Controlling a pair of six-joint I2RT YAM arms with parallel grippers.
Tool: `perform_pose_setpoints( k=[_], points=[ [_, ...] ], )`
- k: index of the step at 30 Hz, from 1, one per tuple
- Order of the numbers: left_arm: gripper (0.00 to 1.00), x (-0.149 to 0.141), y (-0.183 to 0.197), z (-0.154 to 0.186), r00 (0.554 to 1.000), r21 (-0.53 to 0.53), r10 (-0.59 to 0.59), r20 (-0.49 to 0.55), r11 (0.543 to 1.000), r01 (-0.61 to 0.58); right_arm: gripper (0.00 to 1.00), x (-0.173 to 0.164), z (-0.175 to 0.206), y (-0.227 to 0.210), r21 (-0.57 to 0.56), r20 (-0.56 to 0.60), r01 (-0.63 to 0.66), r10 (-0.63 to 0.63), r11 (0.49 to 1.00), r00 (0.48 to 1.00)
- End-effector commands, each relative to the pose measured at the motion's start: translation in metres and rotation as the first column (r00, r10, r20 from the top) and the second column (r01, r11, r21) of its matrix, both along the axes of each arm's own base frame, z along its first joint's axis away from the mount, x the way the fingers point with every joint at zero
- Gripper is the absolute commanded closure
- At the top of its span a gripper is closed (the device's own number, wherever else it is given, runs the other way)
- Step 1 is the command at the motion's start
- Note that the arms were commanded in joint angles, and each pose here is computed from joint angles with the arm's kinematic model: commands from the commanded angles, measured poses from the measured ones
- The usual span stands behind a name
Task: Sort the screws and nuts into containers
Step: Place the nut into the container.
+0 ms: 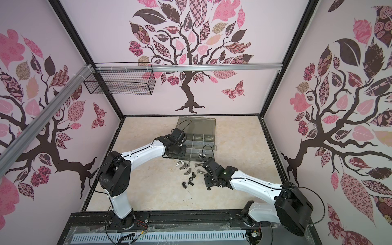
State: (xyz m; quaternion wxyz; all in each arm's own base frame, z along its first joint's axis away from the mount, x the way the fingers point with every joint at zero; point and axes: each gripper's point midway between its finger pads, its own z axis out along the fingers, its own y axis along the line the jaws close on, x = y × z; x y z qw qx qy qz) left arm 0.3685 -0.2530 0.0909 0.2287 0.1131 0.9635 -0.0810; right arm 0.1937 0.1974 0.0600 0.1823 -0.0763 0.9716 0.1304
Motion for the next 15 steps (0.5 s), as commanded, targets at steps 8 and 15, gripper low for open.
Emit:
perform_pose_setpoints(
  k=[8, 15],
  points=[
    [0.63, -0.041, 0.021, 0.032, 0.999, -0.145, 0.039, 0.033, 0.989, -0.034, 0.52, 0.004, 0.015, 0.002, 0.012, 0.034, -0.004, 0.003, 1.0, 0.999],
    [0.63, -0.084, 0.056, 0.032, 0.995, -0.156, 0.092, 0.029, 0.984, -0.086, 0.52, 0.005, 0.012, 0.01, 0.027, 0.023, -0.021, 0.02, 0.999, 1.0]
  ],
)
